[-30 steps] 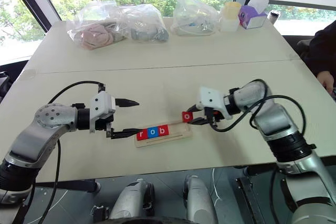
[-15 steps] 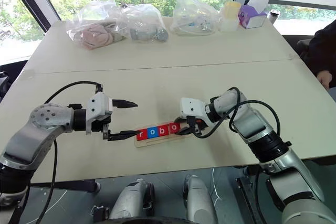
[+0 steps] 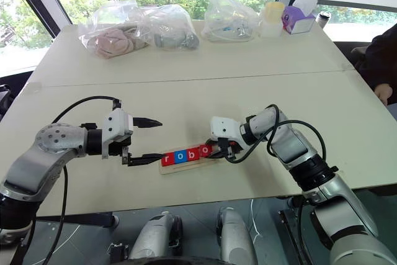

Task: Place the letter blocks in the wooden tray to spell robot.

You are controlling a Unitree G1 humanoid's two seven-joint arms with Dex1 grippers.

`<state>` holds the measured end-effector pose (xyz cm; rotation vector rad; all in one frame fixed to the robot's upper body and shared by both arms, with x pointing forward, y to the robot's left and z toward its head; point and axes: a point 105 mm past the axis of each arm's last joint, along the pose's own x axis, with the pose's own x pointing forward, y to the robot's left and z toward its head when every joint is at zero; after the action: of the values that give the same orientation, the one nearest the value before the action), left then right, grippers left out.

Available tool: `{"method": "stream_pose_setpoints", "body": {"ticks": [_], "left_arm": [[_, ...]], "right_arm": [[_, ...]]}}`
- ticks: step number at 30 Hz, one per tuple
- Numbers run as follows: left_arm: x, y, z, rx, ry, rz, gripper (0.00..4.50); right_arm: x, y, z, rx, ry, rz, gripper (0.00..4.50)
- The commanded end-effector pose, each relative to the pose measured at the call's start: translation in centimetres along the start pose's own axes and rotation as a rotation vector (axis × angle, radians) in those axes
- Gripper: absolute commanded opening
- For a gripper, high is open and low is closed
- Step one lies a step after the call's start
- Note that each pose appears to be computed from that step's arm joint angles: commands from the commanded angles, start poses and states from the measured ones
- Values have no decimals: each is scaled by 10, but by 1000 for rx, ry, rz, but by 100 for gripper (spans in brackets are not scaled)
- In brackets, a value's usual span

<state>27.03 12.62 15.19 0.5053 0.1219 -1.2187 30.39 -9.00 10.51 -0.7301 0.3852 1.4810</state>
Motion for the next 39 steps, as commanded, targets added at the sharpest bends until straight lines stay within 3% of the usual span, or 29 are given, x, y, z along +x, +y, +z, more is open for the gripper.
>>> {"method": "stream_pose_setpoints", "body": {"ticks": [1, 4, 10, 11, 19, 27, 39], "left_arm": [[-3, 1, 11, 44, -24, 12, 450], [-3, 1, 12, 44, -25, 12, 450], [-3, 2, 12, 45, -26, 14, 450], [-3, 2, 12, 45, -25, 14, 450], [-1, 1, 12, 46, -29, 11, 450], [1, 1, 13, 47, -35, 5, 450], [0, 2, 13, 46, -33, 8, 450]], "right_arm": [[-4, -6, 11, -43, -20, -18, 112], [-4, -5, 11, -42, -19, -16, 112], [-5, 0, 15, -44, -28, 11, 424], [-5, 1, 16, -46, -29, 14, 443], [-22, -24, 31, -44, -87, -125, 443], [-35, -35, 2, -40, -6, -216, 443], [-22, -26, -3, -57, -10, -206, 443]]}}
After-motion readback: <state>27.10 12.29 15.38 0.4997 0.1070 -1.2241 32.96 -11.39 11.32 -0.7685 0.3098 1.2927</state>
